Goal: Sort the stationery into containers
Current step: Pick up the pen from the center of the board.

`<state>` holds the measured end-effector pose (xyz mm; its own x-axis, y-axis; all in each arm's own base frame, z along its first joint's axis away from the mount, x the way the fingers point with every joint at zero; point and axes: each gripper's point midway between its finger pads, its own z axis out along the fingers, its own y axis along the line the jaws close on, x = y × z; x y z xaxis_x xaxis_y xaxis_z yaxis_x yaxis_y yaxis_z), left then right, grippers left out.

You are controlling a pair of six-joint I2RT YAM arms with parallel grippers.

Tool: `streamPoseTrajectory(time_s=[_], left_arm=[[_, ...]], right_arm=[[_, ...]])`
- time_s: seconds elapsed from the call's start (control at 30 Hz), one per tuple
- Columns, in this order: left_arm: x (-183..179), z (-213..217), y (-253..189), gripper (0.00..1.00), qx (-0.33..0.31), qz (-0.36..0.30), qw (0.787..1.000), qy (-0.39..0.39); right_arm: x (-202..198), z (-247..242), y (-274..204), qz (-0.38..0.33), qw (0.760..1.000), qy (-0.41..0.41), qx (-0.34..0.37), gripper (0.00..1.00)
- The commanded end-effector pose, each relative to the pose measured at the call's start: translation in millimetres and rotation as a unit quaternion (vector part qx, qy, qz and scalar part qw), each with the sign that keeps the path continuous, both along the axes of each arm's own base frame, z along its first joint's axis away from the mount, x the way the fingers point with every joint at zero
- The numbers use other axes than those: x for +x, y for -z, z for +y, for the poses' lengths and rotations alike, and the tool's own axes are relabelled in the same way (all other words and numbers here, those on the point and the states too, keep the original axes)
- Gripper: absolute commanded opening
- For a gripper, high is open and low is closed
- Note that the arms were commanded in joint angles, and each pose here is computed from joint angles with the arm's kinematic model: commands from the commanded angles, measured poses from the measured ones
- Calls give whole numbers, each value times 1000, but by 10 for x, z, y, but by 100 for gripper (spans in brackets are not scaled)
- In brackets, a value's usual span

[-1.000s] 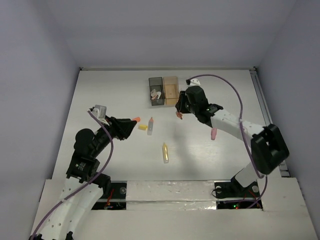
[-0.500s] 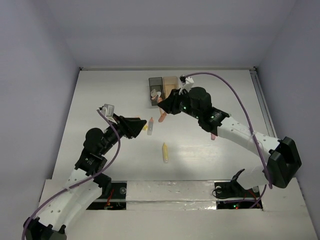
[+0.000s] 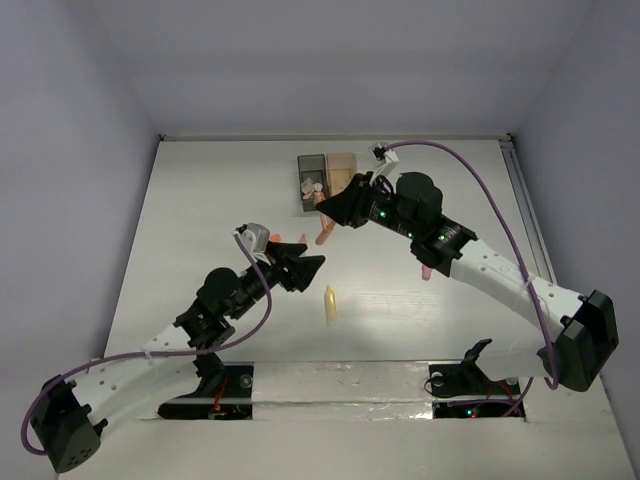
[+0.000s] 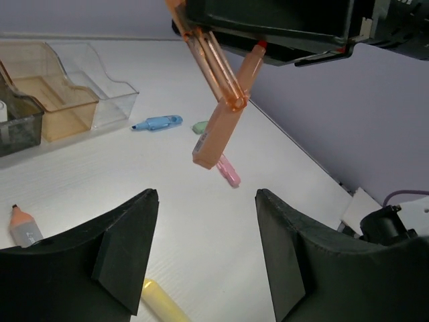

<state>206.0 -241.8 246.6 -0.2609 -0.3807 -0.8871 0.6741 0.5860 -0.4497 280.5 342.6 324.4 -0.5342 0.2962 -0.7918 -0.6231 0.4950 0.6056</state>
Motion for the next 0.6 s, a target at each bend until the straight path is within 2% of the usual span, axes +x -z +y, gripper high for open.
streamPoseTrajectory(time_s=[0.0,0.4,0.57], left_arm=[[98,47,-401,57,-12,-78,996,-48],[204,35,-463,58,-1,-92,991,-99],[158,-22,-529,57,-8,-104,990,-94]], right_arm=[[-102,25,-398,-27,998,-22,46,3],[-148,79,-365,-13,998,-41,53,2],[-124,108,-314,-6,998,-41,52,2]])
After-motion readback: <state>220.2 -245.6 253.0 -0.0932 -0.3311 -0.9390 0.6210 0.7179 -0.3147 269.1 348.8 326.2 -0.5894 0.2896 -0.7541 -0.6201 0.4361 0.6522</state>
